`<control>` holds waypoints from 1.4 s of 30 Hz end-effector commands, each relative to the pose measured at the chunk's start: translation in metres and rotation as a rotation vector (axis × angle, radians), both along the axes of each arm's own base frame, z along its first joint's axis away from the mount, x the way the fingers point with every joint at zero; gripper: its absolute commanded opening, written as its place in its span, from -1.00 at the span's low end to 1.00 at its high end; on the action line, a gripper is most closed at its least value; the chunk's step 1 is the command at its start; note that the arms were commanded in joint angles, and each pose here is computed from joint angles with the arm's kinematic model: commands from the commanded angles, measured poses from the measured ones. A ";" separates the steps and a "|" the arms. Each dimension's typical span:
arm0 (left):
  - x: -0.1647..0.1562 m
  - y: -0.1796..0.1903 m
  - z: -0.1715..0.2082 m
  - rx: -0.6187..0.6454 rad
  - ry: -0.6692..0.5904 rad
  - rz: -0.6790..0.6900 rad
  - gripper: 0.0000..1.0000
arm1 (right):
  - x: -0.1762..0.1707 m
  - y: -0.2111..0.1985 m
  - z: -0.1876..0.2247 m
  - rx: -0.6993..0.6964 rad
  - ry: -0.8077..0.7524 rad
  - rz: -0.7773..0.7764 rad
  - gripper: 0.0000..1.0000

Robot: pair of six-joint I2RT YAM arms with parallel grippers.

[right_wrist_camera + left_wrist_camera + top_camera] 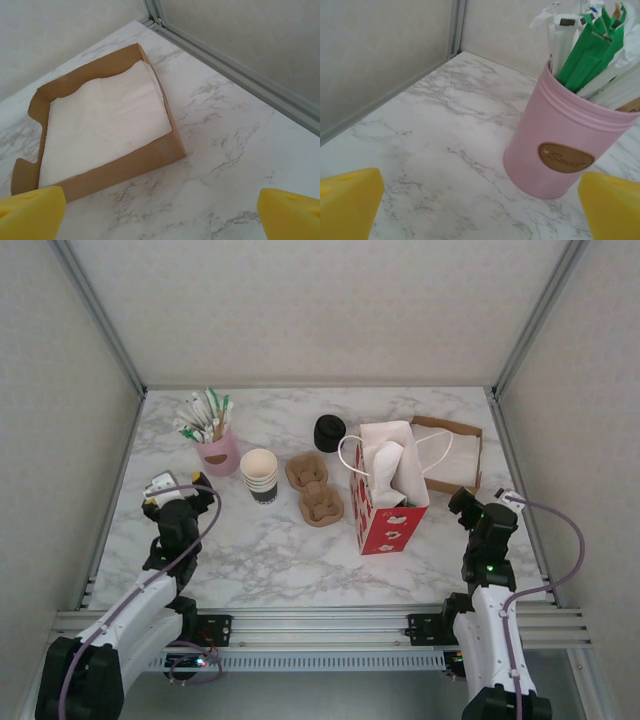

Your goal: Pack the takeout coffee

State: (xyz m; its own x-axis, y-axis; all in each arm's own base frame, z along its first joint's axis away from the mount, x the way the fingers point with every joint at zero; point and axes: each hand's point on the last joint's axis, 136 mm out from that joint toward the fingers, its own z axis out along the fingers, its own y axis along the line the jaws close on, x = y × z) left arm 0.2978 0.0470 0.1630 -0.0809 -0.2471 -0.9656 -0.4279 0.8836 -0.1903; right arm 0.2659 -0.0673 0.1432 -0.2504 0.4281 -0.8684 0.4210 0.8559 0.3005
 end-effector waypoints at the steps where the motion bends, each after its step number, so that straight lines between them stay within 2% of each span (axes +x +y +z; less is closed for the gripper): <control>1: 0.002 0.002 0.020 0.059 -0.113 -0.010 0.99 | 0.011 -0.007 0.024 -0.065 -0.148 -0.018 0.98; 6: 0.021 0.002 0.007 0.040 -0.084 -0.008 0.99 | 0.015 -0.010 0.006 -0.129 -0.125 -0.025 0.98; 16: 0.054 0.003 -0.011 0.101 -0.047 -0.001 0.99 | 0.043 0.002 -0.018 -0.208 -0.050 0.040 0.98; 23: 0.052 0.009 -0.010 0.134 -0.106 0.004 0.99 | 0.081 0.021 -0.026 -0.248 -0.027 0.137 0.98; 27: 0.052 0.009 -0.013 0.135 -0.106 -0.005 0.99 | 0.099 0.032 -0.033 -0.225 -0.029 0.181 0.97; 33: 0.050 0.011 -0.014 0.115 -0.115 -0.022 0.99 | 0.116 0.075 -0.044 -0.349 0.005 0.341 0.98; 35: 0.050 0.007 -0.015 0.113 -0.123 -0.062 0.99 | 0.118 0.082 -0.048 -0.351 0.002 0.385 0.98; 38: 0.052 -0.011 -0.021 0.135 -0.125 -0.192 0.99 | 0.124 0.090 -0.057 -0.354 0.019 0.434 0.98; 42: 0.063 -0.008 -0.027 0.124 -0.083 -0.182 0.99 | 0.126 0.087 -0.060 -0.325 0.037 0.437 0.98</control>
